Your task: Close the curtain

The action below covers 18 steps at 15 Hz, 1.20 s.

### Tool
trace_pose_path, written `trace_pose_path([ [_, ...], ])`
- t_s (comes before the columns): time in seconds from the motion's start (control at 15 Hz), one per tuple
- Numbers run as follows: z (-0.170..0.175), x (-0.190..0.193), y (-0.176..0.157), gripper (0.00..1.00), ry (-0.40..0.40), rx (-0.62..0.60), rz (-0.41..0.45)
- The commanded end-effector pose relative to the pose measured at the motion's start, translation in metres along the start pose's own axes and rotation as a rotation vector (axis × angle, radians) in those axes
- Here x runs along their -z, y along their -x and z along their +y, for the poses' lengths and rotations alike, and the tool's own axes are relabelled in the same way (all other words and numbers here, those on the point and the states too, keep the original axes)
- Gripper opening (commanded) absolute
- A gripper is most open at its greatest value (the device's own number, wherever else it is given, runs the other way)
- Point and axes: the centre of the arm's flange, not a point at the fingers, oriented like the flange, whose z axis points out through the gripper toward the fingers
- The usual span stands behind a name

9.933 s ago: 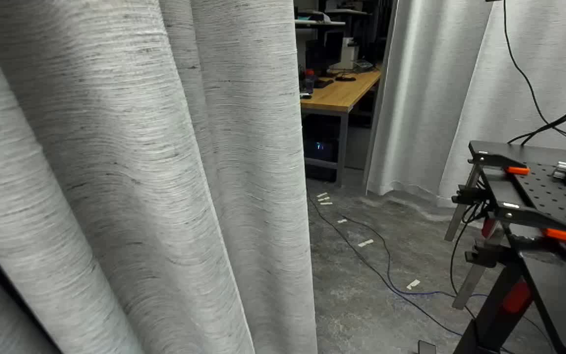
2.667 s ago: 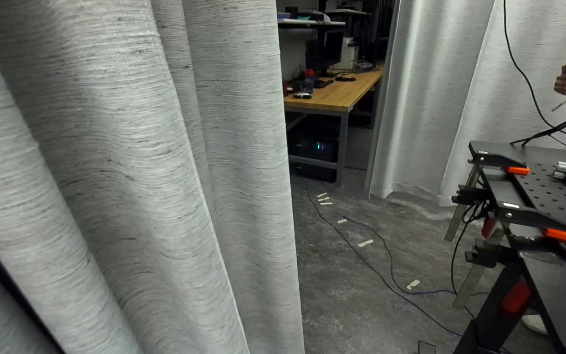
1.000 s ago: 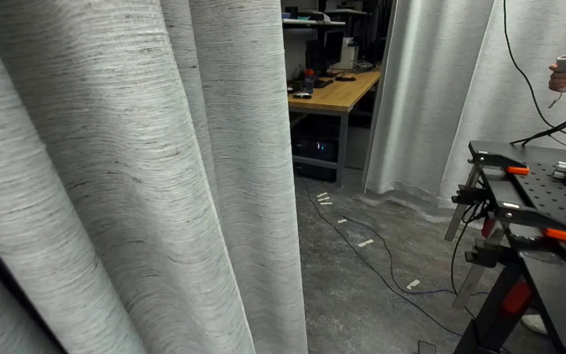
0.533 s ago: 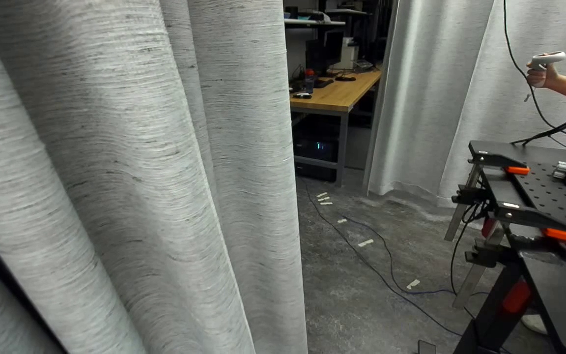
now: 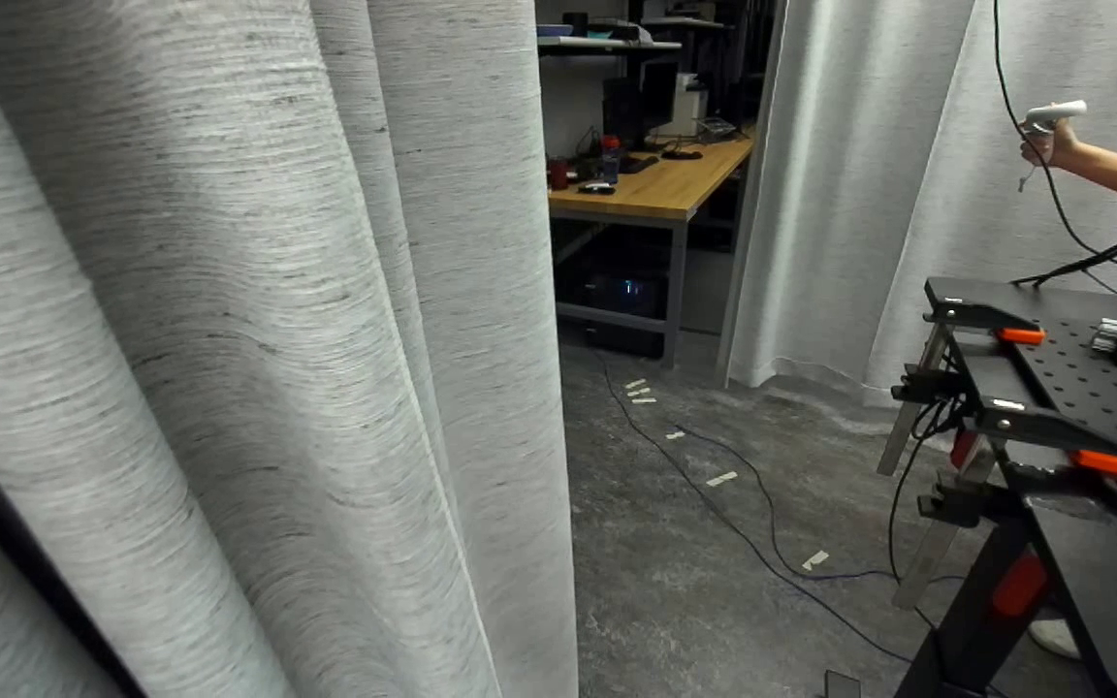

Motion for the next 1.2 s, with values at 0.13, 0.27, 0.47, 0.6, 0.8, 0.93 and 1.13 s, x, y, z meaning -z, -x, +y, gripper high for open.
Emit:
trace_pose_path([
  [0.13,0.058,-0.022,-0.056,0.0,0.142,-0.236,0.034],
  [0.27,0.087,-0.021,-0.068,0.0,0.194,-0.33,0.058],
  [0.47,0.128,-0.016,-0.081,0.0,0.264,-0.466,0.082],
  [0.6,0.153,-0.01,-0.086,0.0,0.306,-0.552,0.091],
  [0.8,0.183,0.001,-0.09,0.0,0.357,-0.656,0.106],
  [0.93,0.202,0.007,-0.091,0.0,0.384,-0.718,0.116],
  [1.13,0.236,0.009,-0.092,0.0,0.428,-0.8,0.125],
])
